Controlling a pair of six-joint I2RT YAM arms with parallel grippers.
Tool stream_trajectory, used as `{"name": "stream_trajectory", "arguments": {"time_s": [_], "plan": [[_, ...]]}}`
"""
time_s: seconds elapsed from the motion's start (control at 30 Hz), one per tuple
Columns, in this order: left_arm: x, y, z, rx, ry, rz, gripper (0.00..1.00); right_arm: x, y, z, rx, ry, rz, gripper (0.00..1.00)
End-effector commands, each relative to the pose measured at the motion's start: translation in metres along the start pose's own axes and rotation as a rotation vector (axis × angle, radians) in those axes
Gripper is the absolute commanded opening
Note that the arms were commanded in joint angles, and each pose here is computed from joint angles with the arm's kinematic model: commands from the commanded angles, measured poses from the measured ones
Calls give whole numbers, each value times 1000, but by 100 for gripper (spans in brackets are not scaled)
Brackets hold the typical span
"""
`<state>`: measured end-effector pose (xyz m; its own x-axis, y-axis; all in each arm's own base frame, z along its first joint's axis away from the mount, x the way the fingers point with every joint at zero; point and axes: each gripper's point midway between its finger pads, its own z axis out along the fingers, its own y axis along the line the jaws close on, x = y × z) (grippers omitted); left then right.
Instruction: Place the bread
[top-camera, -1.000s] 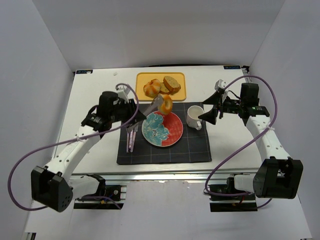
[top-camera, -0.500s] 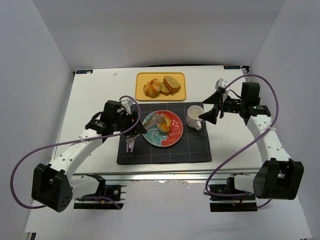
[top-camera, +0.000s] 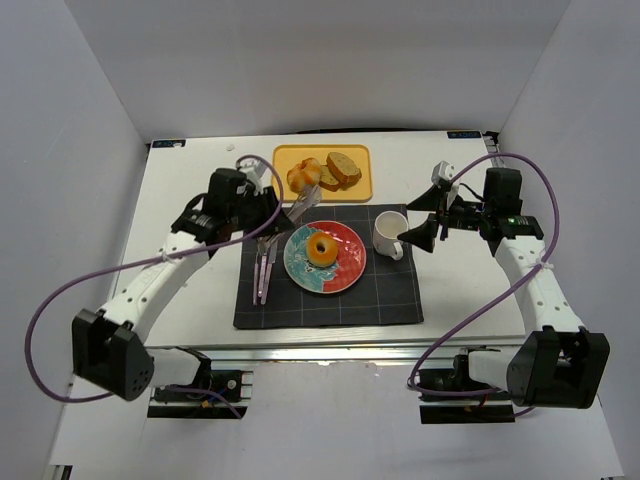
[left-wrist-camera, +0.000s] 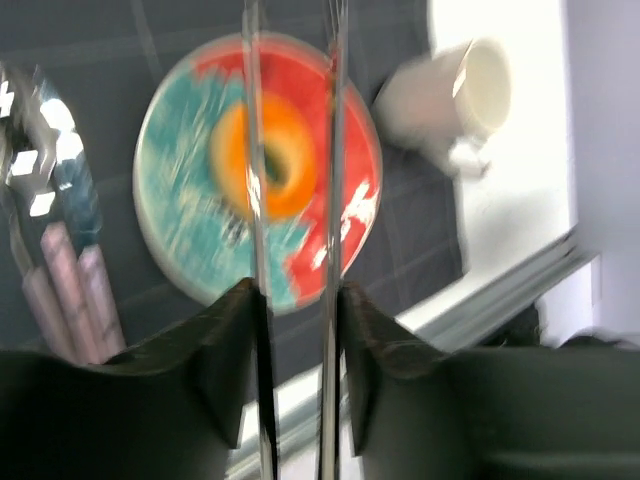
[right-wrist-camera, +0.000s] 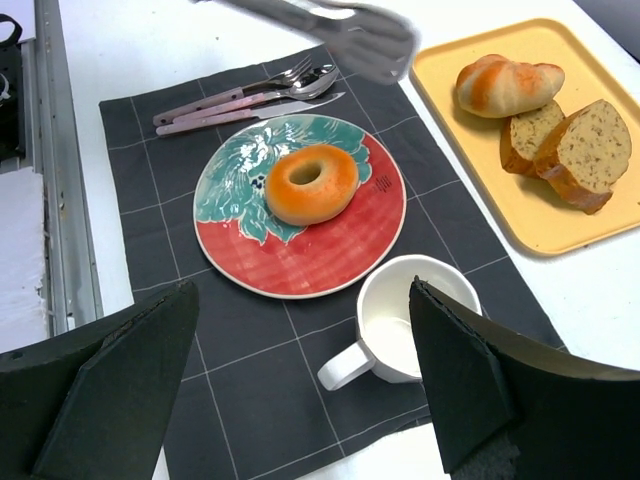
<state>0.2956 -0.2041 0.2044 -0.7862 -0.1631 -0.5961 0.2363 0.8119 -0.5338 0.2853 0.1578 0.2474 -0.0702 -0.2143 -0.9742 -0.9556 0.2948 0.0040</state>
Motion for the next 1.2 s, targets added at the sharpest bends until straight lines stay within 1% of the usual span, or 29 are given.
{"name": "stream_trajectory", "arguments": {"time_s": [0.0, 0.03, 0.07, 0.1, 0.13, 0.17, 0.2, 0.23, 0.27, 0.3, 0.37, 0.5, 0.57, 0.7, 0.93, 1.17], "plan": [[-52, -28, 14, 78, -134, -25, 45, -5, 2, 1, -20, -28, -16, 90], [-54, -25, 31, 73, -121, -57, 42, -6, 1, 1, -21, -30, -16, 89], [-71, -34, 36, 100, -164, -94, 37, -6, 0, 1, -21, -32, -19, 89], [-78, -34, 43, 97, -176, -124, 36, -6, 0, 1, -23, -34, -22, 89], [-80, -26, 58, 67, -168, -159, 36, -6, 0, 2, -23, -34, -20, 89], [-96, -33, 60, 82, -204, -199, 37, -6, 0, 2, -22, -36, -26, 89], [-101, -33, 66, 77, -214, -228, 39, -6, 0, 2, -23, -39, -29, 89], [-106, -34, 72, 75, -220, -289, 40, -5, 0, 2, -23, -40, -26, 89], [-103, -26, 89, 54, -190, -317, 41, -5, -1, 3, -23, -43, -30, 89], [-111, -35, 93, 79, -185, -321, 41, -4, 0, 3, -25, -45, -24, 89], [-114, -36, 109, 75, -162, -360, 42, -4, -2, 4, -21, -49, -26, 90], [-109, -38, 131, 89, -116, -395, 46, -1, -2, 4, -18, -47, -25, 89], [-110, -43, 136, 103, -105, -405, 48, 1, -2, 4, -17, -47, -27, 89], [-101, -36, 149, 86, -72, -433, 51, 3, -2, 5, -17, -47, -25, 89], [-90, -26, 165, 45, -26, -437, 52, 4, -4, 6, -16, -49, -20, 89], [-91, -27, 172, 61, -28, -457, 53, 5, -3, 6, -17, -49, -19, 89]]}}
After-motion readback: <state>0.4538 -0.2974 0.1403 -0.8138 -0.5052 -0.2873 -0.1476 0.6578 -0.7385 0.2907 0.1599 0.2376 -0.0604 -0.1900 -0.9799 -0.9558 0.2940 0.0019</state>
